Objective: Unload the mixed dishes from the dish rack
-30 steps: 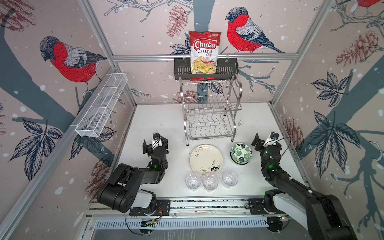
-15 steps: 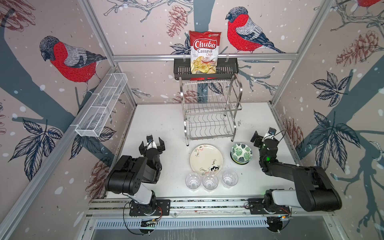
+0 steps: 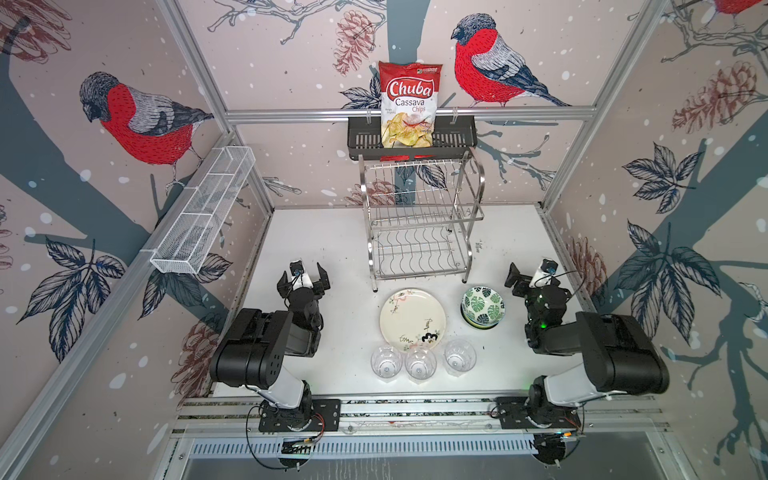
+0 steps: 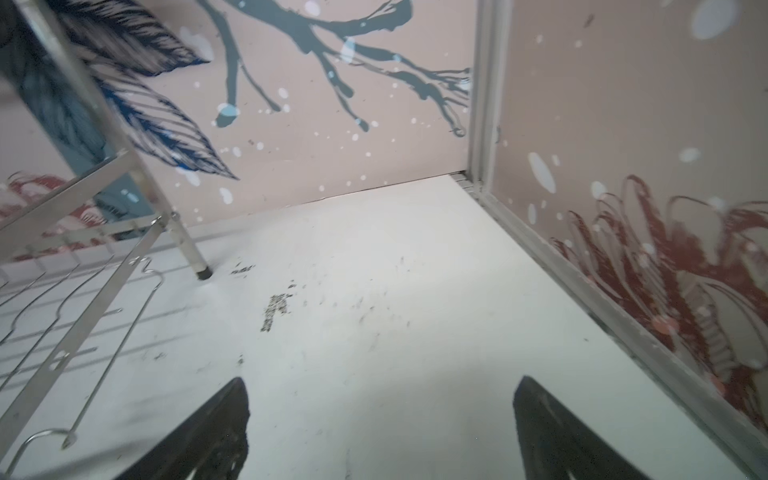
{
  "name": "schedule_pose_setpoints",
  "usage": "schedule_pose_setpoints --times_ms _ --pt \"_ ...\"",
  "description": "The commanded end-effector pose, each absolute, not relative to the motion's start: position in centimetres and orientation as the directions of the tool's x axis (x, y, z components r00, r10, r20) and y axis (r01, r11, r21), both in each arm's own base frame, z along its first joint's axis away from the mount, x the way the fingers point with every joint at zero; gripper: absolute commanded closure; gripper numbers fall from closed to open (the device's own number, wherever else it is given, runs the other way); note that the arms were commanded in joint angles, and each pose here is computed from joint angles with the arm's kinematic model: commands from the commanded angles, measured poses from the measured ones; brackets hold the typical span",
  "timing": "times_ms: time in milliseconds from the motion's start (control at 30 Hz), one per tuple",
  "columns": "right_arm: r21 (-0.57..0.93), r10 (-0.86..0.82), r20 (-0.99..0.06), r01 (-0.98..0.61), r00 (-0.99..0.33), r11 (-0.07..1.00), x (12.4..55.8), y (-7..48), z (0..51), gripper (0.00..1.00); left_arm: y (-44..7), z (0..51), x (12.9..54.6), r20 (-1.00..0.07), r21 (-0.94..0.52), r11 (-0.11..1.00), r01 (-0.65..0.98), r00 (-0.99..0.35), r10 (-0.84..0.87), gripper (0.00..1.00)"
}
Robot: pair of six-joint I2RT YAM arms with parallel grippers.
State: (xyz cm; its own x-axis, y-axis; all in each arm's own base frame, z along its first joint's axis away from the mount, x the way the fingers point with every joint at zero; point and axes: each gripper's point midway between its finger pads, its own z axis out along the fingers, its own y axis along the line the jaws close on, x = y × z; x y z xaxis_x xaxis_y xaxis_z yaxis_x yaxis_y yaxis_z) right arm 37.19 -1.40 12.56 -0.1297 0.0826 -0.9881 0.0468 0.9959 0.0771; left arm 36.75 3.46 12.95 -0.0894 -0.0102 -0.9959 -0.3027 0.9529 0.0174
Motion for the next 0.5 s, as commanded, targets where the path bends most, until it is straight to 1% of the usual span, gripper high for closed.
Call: schedule_pose_setpoints --times_ms 0,33,67,100,467 --pt "0.063 0.057 -0.988 -0.036 -0.141 0.997 37.3 0.0 12.5 0.00 3.4 13.2 37.0 -0.997 0.006 0.956 -0.292 -0.081 -0.018 0.00" --pt "0.066 0.062 -0.986 -0.017 -0.152 0.998 37.5 -0.3 12.4 0.00 3.4 13.2 37.0 -0.997 0.006 0.956 -0.294 -0.080 -0.018 0.00" --pt "0.076 0.084 -0.986 0.064 -0.145 0.995 37.5 -1.3 12.4 0.01 3.4 13.2 36.9 -0.997 0.006 0.956 -0.294 -0.080 -0.019 0.00" --pt "0.075 0.087 -0.986 0.087 -0.145 0.993 37.5 -1.6 12.4 0.01 3.4 13.3 36.9 -0.997 0.006 0.956 -0.293 -0.077 -0.017 0.00" --pt "0.060 0.076 -0.984 0.103 -0.162 0.993 37.9 -1.6 12.1 0.01 3.3 13.2 36.9 -0.997 0.014 0.955 -0.296 -0.079 -0.009 0.00"
